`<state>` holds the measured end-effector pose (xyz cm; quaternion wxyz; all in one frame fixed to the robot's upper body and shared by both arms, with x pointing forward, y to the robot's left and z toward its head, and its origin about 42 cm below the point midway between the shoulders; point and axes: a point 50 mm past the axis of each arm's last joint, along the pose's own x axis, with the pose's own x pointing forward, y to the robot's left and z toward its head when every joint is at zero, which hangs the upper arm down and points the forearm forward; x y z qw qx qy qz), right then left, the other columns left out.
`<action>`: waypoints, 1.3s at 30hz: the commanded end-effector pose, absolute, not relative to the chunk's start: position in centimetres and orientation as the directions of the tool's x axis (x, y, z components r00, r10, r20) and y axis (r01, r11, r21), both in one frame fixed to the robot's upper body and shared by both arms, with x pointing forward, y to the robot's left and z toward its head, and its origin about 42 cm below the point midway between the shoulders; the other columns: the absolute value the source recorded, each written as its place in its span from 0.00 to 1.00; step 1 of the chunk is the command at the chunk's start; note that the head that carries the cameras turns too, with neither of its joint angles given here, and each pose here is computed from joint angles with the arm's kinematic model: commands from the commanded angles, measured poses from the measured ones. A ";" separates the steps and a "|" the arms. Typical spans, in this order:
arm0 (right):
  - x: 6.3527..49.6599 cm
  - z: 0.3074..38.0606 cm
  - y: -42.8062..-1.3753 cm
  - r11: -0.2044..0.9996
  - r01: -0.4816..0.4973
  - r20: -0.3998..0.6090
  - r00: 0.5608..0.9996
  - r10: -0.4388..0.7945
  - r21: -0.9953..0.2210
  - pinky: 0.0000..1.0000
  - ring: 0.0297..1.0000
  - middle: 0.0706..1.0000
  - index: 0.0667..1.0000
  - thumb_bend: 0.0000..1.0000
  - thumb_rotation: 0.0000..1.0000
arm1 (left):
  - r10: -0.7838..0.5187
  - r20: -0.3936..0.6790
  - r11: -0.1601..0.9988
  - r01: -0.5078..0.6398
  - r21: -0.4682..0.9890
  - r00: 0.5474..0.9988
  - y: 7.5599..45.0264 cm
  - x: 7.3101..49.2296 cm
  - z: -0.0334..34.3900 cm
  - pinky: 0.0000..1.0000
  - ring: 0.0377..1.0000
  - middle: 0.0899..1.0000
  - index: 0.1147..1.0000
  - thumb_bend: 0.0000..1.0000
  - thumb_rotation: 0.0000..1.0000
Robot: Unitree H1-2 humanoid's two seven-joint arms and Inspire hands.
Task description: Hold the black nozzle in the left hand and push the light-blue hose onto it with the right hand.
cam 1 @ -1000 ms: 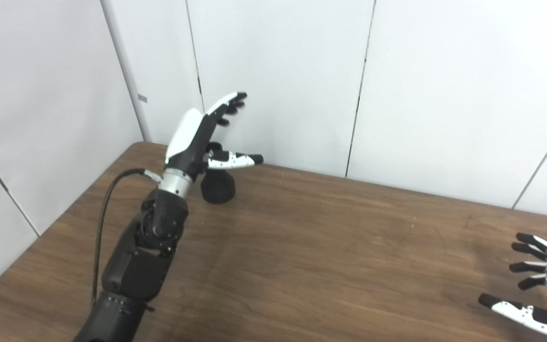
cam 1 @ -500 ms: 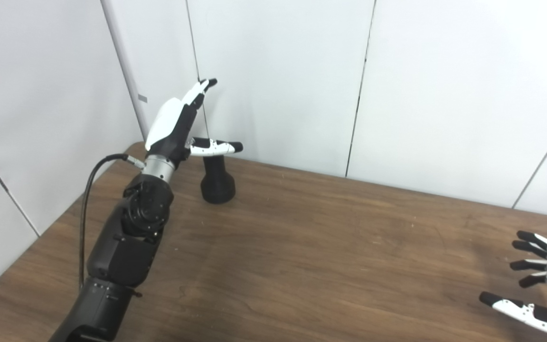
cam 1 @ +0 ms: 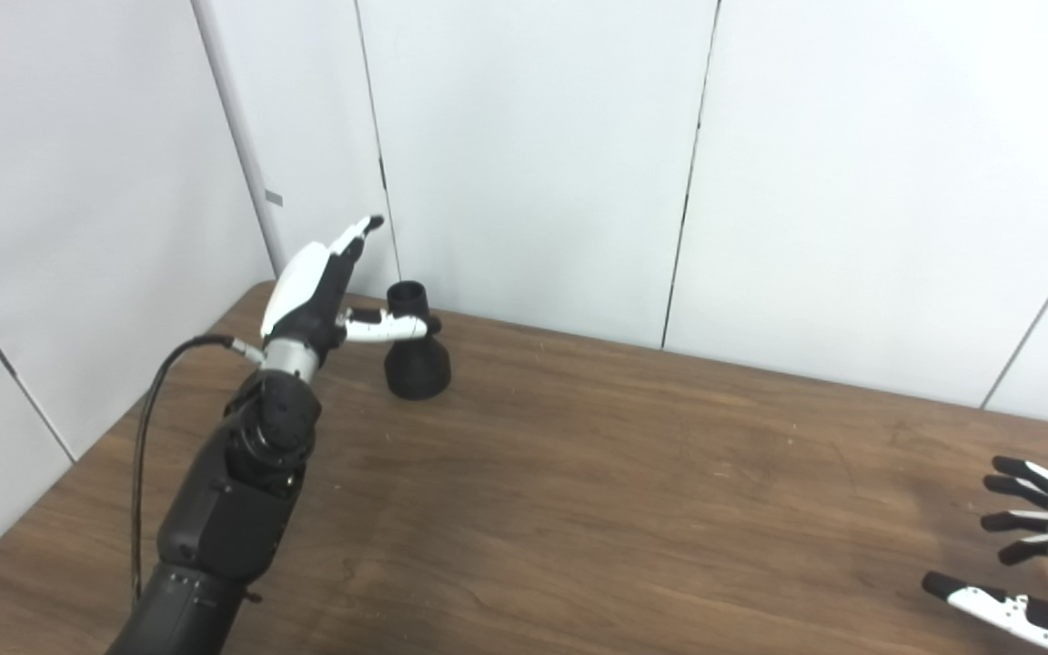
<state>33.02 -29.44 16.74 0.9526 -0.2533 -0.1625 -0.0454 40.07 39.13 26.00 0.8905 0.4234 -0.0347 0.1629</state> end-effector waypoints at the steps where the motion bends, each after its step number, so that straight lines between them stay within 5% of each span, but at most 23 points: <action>1: 33.5 19.4 -29.9 0.863 0.206 0.430 0.903 0.014 -0.460 0.43 0.58 0.71 0.75 0.69 0.00 | 0.280 0.269 0.563 -0.385 0.732 0.921 39.6 40.5 28.5 1.00 1.00 0.96 0.96 1.00 0.31; 39: 33.1 19.5 -30.0 0.865 0.204 0.425 0.905 0.012 -0.459 0.43 0.58 0.72 0.76 0.69 0.00 | 0.311 0.072 0.512 -0.231 0.827 0.948 39.6 42.0 23.7 1.00 1.00 0.93 0.90 1.00 0.34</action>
